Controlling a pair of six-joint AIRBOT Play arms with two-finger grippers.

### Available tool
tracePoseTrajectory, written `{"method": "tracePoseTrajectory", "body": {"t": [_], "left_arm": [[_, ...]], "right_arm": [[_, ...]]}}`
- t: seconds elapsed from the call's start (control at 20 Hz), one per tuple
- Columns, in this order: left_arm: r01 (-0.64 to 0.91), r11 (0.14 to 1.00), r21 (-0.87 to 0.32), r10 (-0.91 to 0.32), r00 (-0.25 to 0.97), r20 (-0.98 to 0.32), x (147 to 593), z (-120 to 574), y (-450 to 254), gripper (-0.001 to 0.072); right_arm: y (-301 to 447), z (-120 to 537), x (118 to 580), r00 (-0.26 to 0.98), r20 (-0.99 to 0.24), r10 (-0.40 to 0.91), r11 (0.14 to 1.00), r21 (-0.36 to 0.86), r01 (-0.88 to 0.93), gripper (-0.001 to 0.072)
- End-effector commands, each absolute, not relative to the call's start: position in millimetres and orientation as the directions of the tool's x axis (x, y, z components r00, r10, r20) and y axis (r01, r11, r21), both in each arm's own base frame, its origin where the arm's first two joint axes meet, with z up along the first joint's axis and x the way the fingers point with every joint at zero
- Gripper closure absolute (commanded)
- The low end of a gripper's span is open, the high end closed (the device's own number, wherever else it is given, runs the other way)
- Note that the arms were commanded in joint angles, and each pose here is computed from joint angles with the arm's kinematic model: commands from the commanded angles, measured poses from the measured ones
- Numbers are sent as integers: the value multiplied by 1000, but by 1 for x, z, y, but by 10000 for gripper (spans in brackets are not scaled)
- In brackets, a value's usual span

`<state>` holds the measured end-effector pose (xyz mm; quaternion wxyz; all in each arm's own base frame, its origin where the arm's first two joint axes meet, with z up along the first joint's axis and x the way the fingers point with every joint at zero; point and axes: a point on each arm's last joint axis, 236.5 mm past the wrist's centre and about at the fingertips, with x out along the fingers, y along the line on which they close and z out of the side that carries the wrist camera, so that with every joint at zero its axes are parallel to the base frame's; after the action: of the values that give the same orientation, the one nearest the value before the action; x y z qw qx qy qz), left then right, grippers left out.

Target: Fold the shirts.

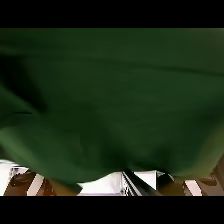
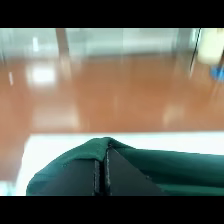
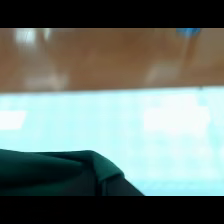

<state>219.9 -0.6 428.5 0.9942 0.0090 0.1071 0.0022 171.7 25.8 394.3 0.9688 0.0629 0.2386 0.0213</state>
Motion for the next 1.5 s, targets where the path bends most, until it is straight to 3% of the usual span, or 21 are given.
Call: {"method": "tracePoseTrajectory", "body": {"t": [0.0, 0.25, 0.45, 0.55, 0.8, 1.1, 1.25, 1.45], "left_arm": [[-26, 999, -47, 5, 914, -405, 279, 323, 13, 692], [-62, 964, -259, -75, 871, -485, 366, 195, 13, 692], [-70, 964, -258, -72, 861, -504, 442, 133, 12, 691], [-80, 946, -314, -98, 853, -513, 474, 110, 2, 691], [-244, 785, -569, -186, 784, -592, 521, 38, -18, 690], [-265, 777, -571, -268, 681, -681, 504, 8, -29, 690], [-177, 837, -519, -343, 569, -748, 477, -5, -30, 690], [-109, 858, -502, -443, 338, -830, 424, -42, -33, 690]], "right_arm": [[45, 337, 225, 815, -536, 221, 966, 235, -107, 682], [27, 207, 330, 722, -635, 273, 924, 382, -14, 682], [26, 142, 414, 695, -622, 362, 863, 505, 3, 682], [17, 112, 456, 710, -604, 363, 819, 571, 67, 682], [29, 39, 518, 626, -604, 493, 673, 721, 165, 682], [36, 16, 517, 527, -650, 547, 692, 706, 153, 682], [43, -1, 478, 369, -728, 577, 746, 654, 124, 682], [34, -48, 429, 170, -854, 493, 847, 515, 132, 682]]}}
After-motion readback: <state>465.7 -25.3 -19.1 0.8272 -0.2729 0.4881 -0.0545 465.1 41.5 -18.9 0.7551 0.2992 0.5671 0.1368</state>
